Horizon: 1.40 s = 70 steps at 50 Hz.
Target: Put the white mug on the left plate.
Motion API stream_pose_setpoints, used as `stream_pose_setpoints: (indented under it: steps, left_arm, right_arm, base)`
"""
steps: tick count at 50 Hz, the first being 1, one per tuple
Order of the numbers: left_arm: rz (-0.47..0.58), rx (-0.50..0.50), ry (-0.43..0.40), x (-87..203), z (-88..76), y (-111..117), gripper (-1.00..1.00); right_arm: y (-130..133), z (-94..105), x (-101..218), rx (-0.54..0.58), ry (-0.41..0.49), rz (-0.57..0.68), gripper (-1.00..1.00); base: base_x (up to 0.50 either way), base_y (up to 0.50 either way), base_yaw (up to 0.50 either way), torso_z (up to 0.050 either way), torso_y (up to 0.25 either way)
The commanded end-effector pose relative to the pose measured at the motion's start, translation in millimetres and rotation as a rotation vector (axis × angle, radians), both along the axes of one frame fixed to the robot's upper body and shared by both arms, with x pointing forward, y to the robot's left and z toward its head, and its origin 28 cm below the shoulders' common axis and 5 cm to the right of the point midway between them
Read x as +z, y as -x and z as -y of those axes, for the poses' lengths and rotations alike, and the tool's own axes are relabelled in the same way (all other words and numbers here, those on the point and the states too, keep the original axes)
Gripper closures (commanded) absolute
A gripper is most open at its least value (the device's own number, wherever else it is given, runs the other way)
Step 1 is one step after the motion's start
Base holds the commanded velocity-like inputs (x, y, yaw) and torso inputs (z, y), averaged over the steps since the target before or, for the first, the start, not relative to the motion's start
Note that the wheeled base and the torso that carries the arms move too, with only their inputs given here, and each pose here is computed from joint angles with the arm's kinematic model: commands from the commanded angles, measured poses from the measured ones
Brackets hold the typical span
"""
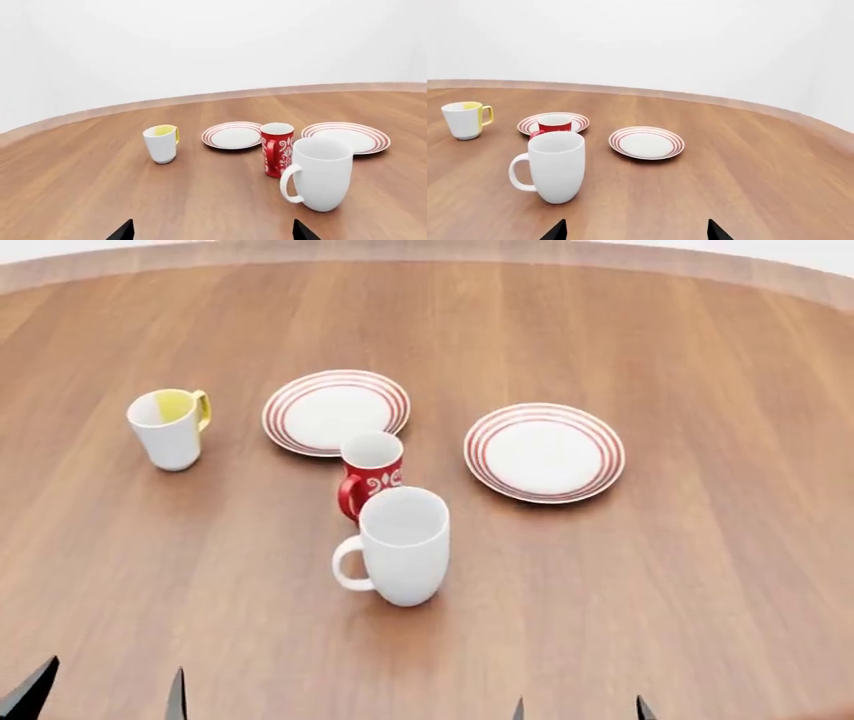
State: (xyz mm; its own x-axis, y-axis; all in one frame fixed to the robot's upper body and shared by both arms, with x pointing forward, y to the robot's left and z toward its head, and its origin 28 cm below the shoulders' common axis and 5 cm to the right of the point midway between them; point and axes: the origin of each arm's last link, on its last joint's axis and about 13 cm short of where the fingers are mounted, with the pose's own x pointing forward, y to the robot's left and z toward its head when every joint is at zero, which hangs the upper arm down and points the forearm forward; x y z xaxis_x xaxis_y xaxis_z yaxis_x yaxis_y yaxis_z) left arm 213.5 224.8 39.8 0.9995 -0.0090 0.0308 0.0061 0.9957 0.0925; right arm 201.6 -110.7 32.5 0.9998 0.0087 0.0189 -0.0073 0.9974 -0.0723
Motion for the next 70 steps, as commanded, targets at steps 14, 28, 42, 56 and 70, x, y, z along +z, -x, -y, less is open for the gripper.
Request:
stream_pose_setpoints:
  steps: [14,28,42,56,70]
  left_arm:
    - [0.009,-0.008,-0.061,5.3,-1.8,2.9,-1.0]
    - [0.028,-0.029,-0.091,9.3,0.8,11.8,-1.0]
    - [0.049,-0.032,-0.102,17.6,-0.8,20.4,-1.0]
    - [0.06,-0.037,-0.103,19.7,1.2,21.9,-1.0]
    - [0.057,-0.037,-0.098,18.0,0.9,23.0,-1.0]
  right_arm:
    - [3.9,0.6,8.9,0.023,0.045,0.011,-1.0]
    - [9.5,1.8,18.6,0.019,0.073,0.036,-1.0]
    - [13.5,0.4,24.2,0.021,0.088,0.058,-1.0]
    - [12.6,0.3,22.8,0.022,0.092,0.058,-1.0]
    - [12.4,0.2,18.8,0.022,0.087,0.057,-1.0]
  base:
    - [0.2,0.0,0.0,0.0,0.0]
    - [0.25,0.0,0.0,0.0,0.0]
    - [0.26,0.0,0.0,0.0,0.0]
    - [0.26,0.0,0.0,0.0,0.0]
    - [0.26,0.0,0.0,0.0,0.0]
